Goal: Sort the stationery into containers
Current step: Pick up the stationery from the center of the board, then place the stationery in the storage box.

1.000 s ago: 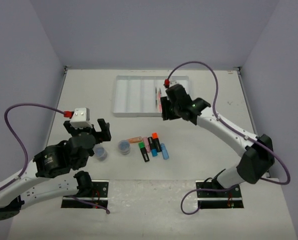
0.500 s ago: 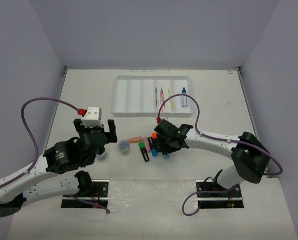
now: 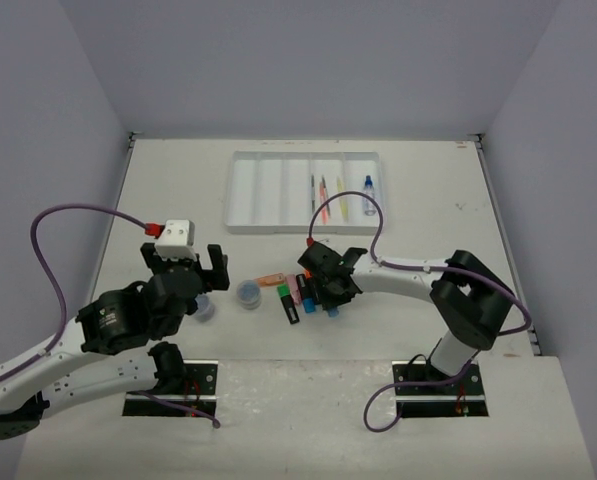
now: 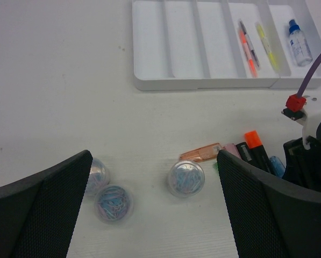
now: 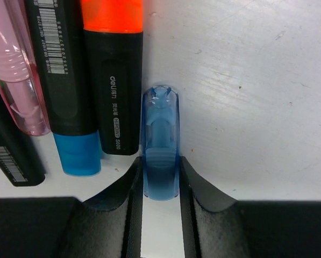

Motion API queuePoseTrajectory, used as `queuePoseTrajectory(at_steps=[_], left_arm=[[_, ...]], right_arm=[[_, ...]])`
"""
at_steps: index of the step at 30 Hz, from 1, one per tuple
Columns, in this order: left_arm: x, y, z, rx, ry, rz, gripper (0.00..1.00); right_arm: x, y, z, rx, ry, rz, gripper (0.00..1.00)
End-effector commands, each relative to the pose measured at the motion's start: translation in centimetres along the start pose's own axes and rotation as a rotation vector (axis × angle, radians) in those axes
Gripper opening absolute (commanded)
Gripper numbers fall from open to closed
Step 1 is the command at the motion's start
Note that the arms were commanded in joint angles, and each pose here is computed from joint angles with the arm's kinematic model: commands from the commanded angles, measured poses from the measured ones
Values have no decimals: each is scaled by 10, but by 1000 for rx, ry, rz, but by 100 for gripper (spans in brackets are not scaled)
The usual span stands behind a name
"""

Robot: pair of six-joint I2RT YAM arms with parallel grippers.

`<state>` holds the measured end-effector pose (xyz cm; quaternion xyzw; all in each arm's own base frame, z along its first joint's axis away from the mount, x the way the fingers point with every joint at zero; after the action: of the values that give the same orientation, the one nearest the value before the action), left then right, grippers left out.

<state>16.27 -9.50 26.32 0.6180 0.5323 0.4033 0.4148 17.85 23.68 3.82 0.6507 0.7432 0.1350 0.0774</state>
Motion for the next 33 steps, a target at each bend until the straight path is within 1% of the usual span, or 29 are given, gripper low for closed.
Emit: queuePoseTrajectory(at_steps=[1, 3, 5, 8, 10, 11, 13, 15, 17, 18, 19, 20, 21, 22, 24, 25, 28, 29, 30, 31, 33], left_arm=[[1, -3, 1, -3, 13, -13, 100], [2, -3, 1, -7, 20, -26, 100], [4, -2, 1, -11, 34, -46, 100], [11, 5, 0, -34, 70, -94, 100], [15, 8, 1, -46, 93, -113, 100], [19, 9, 1, -49, 113, -127, 100], [24, 10, 2, -56, 142, -144, 100], [28, 10, 5, -53, 168, -145, 100], [29, 7, 8, -44, 178, -139, 100], [28, 5, 9, -39, 176, -132, 100], [28, 3, 11, -32, 175, -124, 100], [28, 2, 12, -27, 175, -118, 100], [27, 2, 12, -26, 174, -116, 100], [27, 1, 13, -24, 174, -110, 100], [26, 1, 14, -23, 170, -108, 100], [25, 1, 14, -22, 166, -104, 100], [24, 0, 15, -22, 155, -96, 100], [23, 1, 15, -24, 149, -96, 100], [23, 1, 15, -24, 147, -92, 100], [22, 1, 16, -23, 142, -91, 100], [21, 1, 17, -20, 136, -87, 100]], right_arm=[[-19, 10, -7, -73, -125, 29, 0], [-18, 29, -32, -145, -97, 49, 0], [-23, 46, -48, -188, -93, 59, 0], [-19, 90, -84, -295, 0, 114, 0], [-10, 120, -101, -351, 91, 129, 0], [-1, 142, -112, -380, 177, 124, 0], [15, 170, -121, -413, 274, 118, 0], [31, 198, -97, -378, 276, 111, 0], [48, 240, -100, -403, 293, 124, 0], [49, 252, -76, -374, 252, 146, 0], [52, 271, -67, -388, 234, 170, 0], [54, 284, -72, -420, 225, 186, 0], [51, 291, -65, -416, 196, 200, 0], [50, 306, -48, -411, 166, 226, 0], [52, 316, -33, -417, 143, 227, 0], [48, 324, -23, -435, 102, 232, 0], [42, 326, -10, -441, 62, 234, 2], [42, 326, -6, -440, 55, 233, 5], [42, 327, -5, -439, 55, 231, 20], [42, 327, -3, -438, 50, 229, 27], [40, 327, -2, -442, 43, 224, 36]])
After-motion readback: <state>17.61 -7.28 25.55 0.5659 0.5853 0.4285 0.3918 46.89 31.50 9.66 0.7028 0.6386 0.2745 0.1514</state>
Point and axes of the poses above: each gripper's point midway between its finger pads, its own z axis out along the fingers, its own x axis along the line the jaws close on, y = z × x, the point moved 3 cm from there along -z, back along the fingers, and after that the axes turned 9 degrees about z, right-handed, at the moved point
